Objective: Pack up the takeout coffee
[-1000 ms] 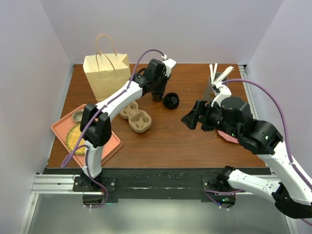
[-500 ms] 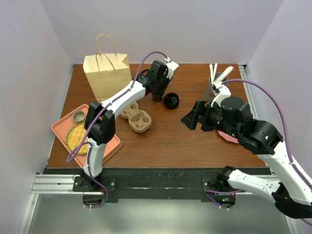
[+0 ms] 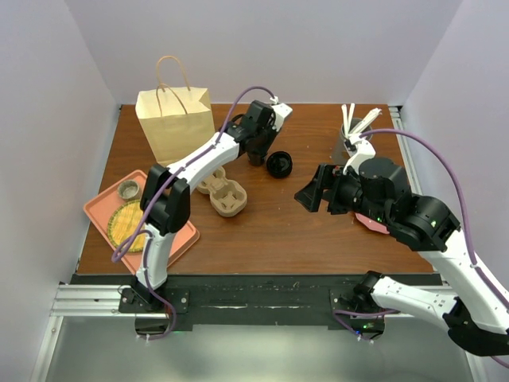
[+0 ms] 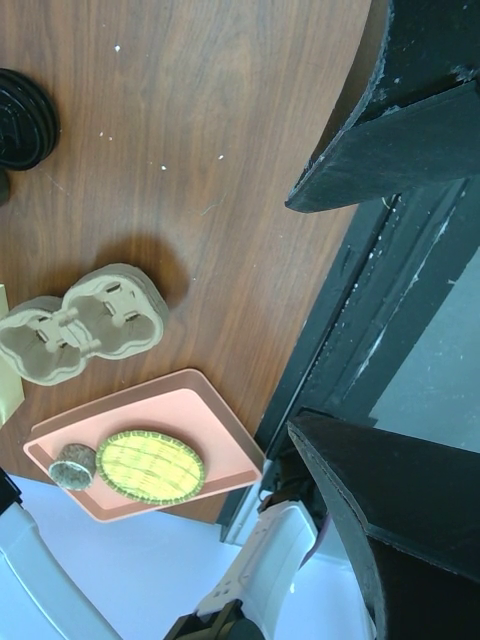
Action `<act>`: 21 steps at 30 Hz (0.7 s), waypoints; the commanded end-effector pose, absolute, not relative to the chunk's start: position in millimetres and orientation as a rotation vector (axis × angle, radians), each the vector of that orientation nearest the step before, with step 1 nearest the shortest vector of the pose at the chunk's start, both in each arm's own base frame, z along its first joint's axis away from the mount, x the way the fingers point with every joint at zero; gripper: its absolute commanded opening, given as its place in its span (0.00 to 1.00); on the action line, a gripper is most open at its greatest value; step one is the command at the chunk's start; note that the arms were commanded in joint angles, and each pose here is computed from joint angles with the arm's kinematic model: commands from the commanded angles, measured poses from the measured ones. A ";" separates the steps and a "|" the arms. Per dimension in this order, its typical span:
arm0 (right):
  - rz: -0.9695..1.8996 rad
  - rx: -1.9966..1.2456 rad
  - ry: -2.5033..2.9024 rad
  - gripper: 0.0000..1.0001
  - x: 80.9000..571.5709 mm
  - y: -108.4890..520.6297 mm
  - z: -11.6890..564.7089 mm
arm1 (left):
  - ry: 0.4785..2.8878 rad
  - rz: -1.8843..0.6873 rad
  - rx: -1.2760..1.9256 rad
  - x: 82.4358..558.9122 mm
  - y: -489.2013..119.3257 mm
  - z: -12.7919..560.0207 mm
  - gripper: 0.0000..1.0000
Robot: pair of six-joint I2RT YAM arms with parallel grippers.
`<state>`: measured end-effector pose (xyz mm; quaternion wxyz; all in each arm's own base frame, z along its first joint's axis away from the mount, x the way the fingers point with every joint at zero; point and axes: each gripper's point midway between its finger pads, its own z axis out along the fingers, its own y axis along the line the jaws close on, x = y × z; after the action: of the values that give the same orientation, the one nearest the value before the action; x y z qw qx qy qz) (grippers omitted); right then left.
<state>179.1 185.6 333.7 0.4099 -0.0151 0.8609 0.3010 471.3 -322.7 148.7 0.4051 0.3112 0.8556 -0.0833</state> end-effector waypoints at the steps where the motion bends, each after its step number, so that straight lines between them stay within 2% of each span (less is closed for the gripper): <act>1: 0.771 -0.059 2.134 0.87 179.9 186.1 345.9 | 2.105 -0.183 0.807 482.1 -327.2 160.1 0.26; 10: 0.762 -0.067 2.139 0.87 182.9 188.7 344.3 | 2.092 -0.176 0.818 483.7 -327.3 161.9 0.22; 15: 0.759 -0.074 2.141 0.88 185.7 191.6 343.1 | 2.092 -0.183 0.822 483.6 -327.7 161.8 0.13; 18: 0.756 -0.081 2.147 0.88 187.5 193.9 341.6 | 2.085 -0.191 0.820 483.6 -328.8 165.0 0.18; 21: 0.754 -0.091 2.151 0.88 188.9 196.1 340.2 | 2.082 -0.198 0.826 482.3 -330.2 166.4 0.18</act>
<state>185.5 191.1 323.0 0.3987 -0.0243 0.8715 0.2845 474.0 -320.9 139.6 0.4004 0.3273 0.8530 -0.0701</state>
